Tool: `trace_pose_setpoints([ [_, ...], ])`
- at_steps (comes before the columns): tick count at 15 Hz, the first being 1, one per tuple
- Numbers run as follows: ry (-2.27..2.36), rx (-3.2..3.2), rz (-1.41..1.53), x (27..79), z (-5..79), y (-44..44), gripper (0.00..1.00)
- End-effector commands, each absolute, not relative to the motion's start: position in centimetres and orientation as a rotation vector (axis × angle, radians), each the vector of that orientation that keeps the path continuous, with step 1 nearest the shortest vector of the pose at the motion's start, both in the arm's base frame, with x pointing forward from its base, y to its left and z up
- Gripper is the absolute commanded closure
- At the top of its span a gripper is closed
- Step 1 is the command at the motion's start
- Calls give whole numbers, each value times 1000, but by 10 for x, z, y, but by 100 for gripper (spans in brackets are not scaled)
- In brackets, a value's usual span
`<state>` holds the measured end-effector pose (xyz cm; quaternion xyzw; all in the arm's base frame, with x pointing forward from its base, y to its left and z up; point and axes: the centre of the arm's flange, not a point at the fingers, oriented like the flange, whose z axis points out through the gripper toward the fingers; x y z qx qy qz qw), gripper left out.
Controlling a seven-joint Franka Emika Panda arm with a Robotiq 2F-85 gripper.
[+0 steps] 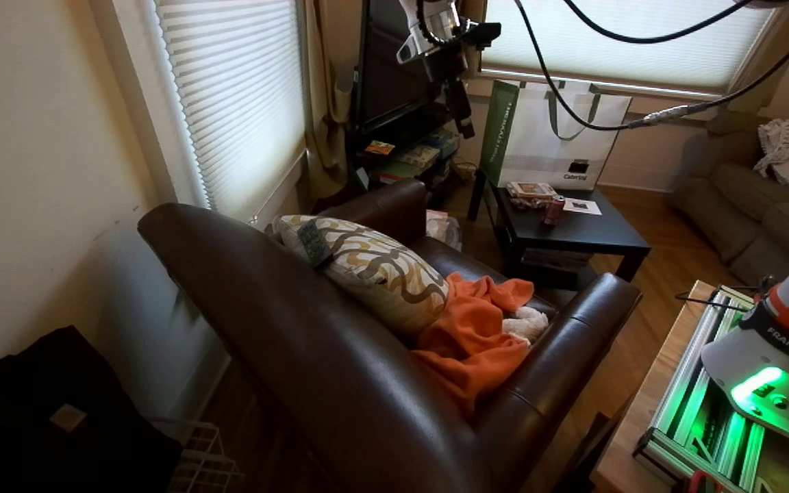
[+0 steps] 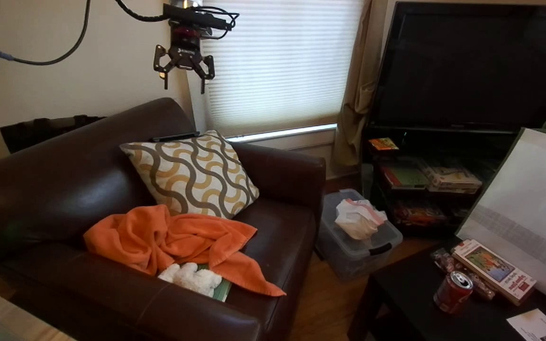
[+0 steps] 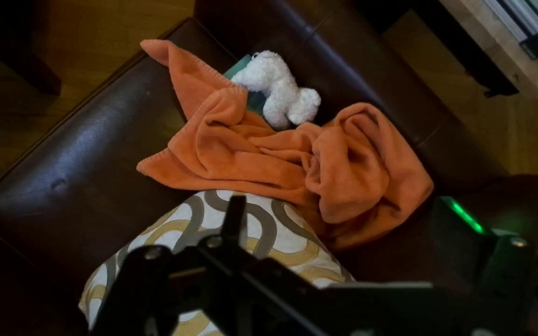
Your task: Pick up the black remote and put it on the backrest of the couch
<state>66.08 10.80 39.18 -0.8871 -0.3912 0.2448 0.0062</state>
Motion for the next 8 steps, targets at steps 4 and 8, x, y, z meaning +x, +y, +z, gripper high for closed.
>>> trace_pose_setpoints([
  [4,-1262,-2771,786,669,384,118,0],
  [8,-1263,-2826,815,745,378,142,0],
])
